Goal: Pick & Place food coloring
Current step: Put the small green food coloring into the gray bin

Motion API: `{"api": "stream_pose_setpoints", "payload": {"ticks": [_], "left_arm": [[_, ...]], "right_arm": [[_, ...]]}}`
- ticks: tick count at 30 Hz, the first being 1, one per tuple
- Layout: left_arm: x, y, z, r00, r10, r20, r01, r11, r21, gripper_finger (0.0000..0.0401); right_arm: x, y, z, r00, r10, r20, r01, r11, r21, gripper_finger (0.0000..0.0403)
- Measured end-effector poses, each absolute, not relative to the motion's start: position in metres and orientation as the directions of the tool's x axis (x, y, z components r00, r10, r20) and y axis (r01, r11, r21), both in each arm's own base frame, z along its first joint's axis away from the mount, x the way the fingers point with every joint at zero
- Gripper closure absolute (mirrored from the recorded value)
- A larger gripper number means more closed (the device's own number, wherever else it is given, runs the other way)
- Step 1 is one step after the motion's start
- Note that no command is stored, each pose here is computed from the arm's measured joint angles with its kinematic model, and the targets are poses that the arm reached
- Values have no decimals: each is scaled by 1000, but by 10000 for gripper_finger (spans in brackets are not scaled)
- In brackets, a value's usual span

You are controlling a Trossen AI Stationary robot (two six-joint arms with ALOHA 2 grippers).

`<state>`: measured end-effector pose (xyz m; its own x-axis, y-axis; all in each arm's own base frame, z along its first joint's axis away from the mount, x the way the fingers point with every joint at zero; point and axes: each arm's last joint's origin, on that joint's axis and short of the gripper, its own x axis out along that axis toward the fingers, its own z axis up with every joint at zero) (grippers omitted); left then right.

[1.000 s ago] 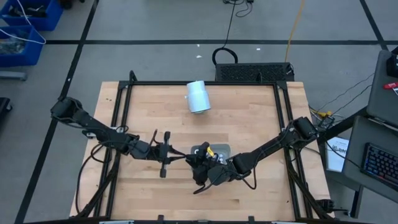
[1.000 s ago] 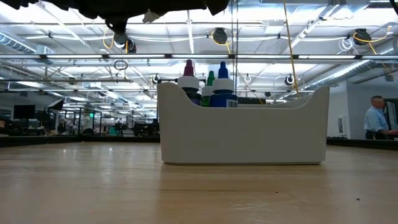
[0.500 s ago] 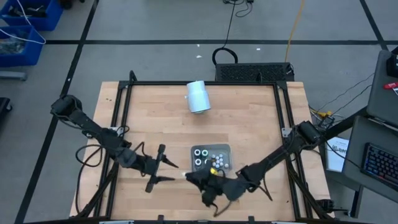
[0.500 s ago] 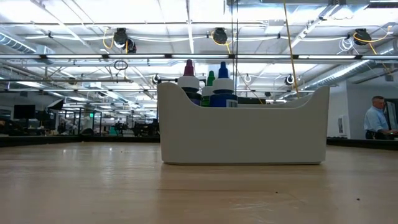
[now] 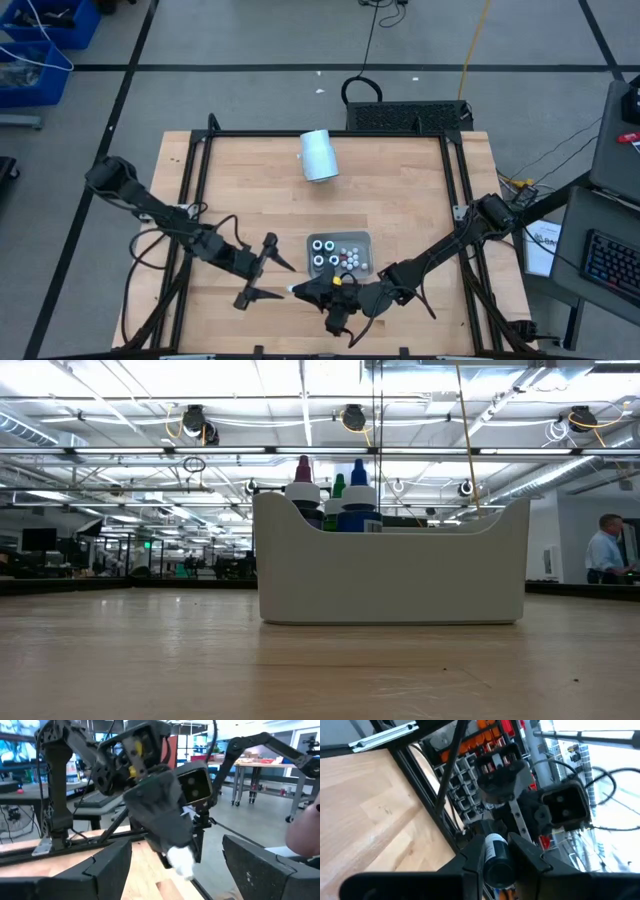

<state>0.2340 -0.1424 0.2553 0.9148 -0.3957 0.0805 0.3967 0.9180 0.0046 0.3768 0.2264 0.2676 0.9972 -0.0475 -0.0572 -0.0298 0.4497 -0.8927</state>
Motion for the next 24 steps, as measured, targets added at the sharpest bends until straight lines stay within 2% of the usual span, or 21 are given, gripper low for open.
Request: {"api": "stream_pose_setpoints", "payload": {"ticks": [14, 24], "left_arm": [[249, -130, 251, 933, -355, 57, 357, 933, -44, 111], [252, -122, 251, 942, -330, 56, 333, 940, -74, 159]], "right_arm": [[380, 218, 269, 989, -143, -39, 19, 383, -924, 343], [385, 209, 269, 985, -167, -38, 29, 380, -925, 342]]}}
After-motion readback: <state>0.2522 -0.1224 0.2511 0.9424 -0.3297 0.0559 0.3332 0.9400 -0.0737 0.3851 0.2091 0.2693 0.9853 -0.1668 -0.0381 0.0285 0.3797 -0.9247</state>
